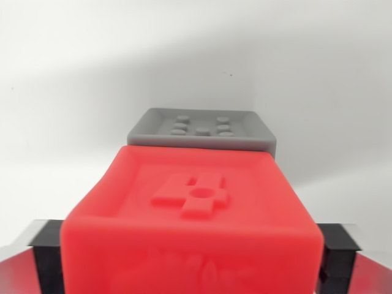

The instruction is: Destack cube

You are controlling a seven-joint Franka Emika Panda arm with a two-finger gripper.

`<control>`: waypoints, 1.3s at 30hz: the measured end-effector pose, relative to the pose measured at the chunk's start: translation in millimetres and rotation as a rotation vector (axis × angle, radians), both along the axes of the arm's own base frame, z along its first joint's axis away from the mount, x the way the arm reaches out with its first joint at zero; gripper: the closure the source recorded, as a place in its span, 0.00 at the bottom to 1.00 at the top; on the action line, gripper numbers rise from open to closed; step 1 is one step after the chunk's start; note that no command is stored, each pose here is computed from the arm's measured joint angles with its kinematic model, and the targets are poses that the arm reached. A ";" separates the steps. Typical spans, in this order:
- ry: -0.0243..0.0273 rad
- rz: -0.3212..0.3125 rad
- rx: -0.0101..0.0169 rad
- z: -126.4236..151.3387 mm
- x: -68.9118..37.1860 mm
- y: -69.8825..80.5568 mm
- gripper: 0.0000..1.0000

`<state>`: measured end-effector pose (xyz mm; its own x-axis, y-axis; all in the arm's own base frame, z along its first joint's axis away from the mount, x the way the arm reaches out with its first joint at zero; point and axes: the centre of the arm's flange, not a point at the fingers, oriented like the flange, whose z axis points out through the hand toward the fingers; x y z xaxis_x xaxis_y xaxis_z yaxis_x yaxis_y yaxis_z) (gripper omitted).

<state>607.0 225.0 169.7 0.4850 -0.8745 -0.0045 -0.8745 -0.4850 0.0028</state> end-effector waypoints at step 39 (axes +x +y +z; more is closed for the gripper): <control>-0.0035 0.000 0.0010 8.2 0.7 0.3 1.00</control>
